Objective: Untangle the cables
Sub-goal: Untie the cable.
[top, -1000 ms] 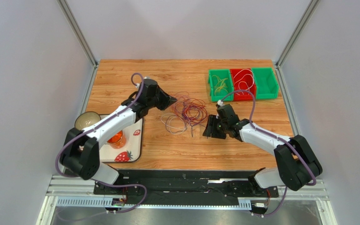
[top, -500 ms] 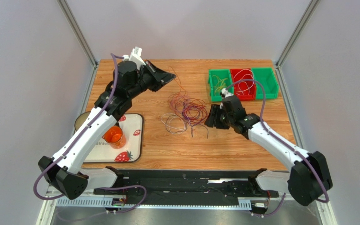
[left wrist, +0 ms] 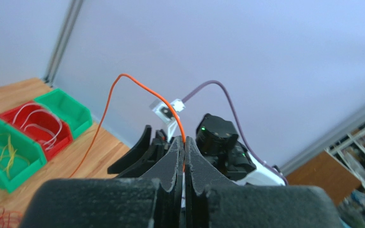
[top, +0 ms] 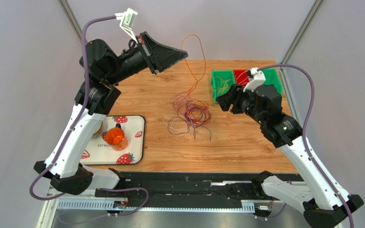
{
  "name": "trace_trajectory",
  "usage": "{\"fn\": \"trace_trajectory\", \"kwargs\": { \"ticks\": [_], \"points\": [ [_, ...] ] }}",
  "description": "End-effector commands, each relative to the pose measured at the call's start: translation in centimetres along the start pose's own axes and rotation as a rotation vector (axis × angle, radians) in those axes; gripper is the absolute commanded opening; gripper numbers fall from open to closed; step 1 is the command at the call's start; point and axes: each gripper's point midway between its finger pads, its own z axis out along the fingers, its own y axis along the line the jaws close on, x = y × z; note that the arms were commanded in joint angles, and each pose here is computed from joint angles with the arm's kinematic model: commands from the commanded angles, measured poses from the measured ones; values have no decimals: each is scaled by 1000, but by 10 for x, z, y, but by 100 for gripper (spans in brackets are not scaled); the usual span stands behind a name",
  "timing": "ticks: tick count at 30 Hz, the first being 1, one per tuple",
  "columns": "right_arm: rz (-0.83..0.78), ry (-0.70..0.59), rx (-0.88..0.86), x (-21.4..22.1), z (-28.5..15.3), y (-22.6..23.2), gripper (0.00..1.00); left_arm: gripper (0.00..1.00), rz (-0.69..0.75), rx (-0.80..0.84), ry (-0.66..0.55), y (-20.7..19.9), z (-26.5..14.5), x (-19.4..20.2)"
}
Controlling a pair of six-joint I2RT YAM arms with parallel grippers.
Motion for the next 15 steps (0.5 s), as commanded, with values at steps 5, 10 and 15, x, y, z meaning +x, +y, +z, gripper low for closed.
{"fn": "trace_trajectory", "kwargs": {
  "ticks": [5, 10, 15],
  "points": [
    [-37, -120, 4, -29, -28, 3, 61, 0, 255, 484, -35, -113, -9, -42],
    [-27, -132, 9, -26, -31, 0, 62, 0, 385, 434, -174, -119, -6, -75],
    [-20, -98, 27, -5, -26, -11, 62, 0, 300, 542, -186, -124, -3, -73]
  ]
}}
